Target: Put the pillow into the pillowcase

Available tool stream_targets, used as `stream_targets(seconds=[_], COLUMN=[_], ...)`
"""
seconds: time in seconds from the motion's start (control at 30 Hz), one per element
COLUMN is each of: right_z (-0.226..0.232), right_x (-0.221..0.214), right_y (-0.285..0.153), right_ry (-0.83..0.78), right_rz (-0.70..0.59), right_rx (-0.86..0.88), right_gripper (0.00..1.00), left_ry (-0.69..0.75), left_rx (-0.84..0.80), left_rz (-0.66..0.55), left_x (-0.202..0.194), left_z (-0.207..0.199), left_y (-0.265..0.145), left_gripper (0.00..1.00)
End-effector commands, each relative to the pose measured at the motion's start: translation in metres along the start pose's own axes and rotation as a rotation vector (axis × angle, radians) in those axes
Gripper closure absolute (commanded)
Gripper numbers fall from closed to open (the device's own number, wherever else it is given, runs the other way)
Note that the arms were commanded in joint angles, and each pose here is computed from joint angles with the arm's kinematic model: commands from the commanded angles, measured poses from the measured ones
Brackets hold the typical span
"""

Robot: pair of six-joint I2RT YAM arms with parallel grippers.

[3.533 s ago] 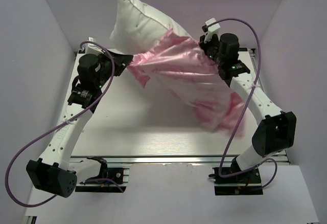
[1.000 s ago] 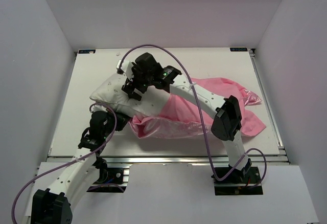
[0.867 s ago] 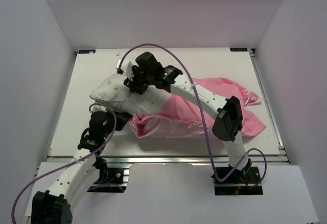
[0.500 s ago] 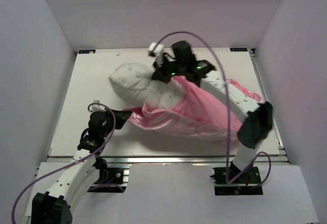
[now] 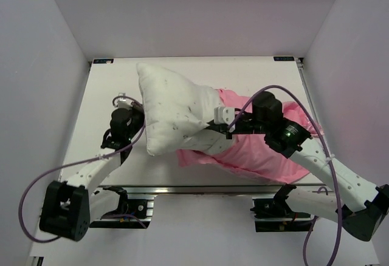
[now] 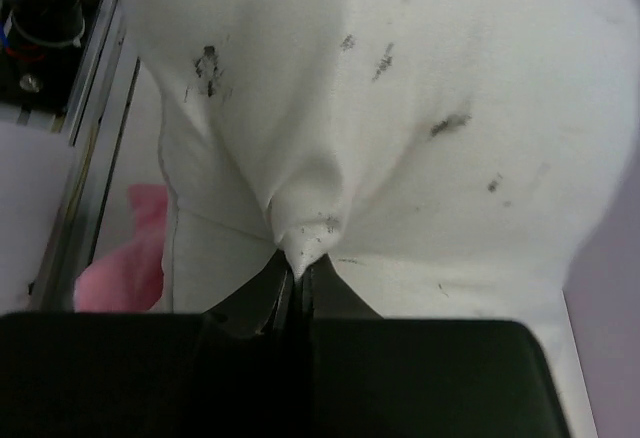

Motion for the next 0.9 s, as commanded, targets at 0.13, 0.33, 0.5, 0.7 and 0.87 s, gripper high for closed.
stream_targets(seconds=[0.13,0.33,0.5,0.7,0.87], right_z=[0.013,-0.004,-0.028,-0.045,-0.065], right_x=[-0.036,0.060,0.098,0.099,0.062], right_y=[0.000,-0.034,-0.041,-0.056,-0.067], right_ry=[-0.075,-0.040,0.187,0.364,0.527], right_rz=[0.196,-0.081,-0.131,-0.134,0.002], right_rx=[0.075,-0.126,-0.328,-0.574,-0.828], right_gripper=[1.00,0.13,0.16,0.17,0.22], left_ry=[0.099,0.123,0.130,0.154,0.163], left_rx=[-0.447,-0.524,-0.548,-0.604,-0.639], left_rz=[-0.076,-0.051,-0.033,-0.009,0.016], left_x=[0.045,0.040,0.035,0.037,0.039], left_z=[-0.094,-0.095,-0.087,-0.094,-0.098], left_y=[0.016,0.012,0.016,0.024,0.029], left_gripper=[1.00,1.00,1.00,1.00,1.00])
Point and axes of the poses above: each gripper's point midway between its finger pads, its own y axis out along the fingers, its own z axis along the line the jaws close on, x = y × z, the point moved 8 cm from there along -y, back along the fingers, and after that the axes turned 12 degrees about y, right-handed, at the moved point
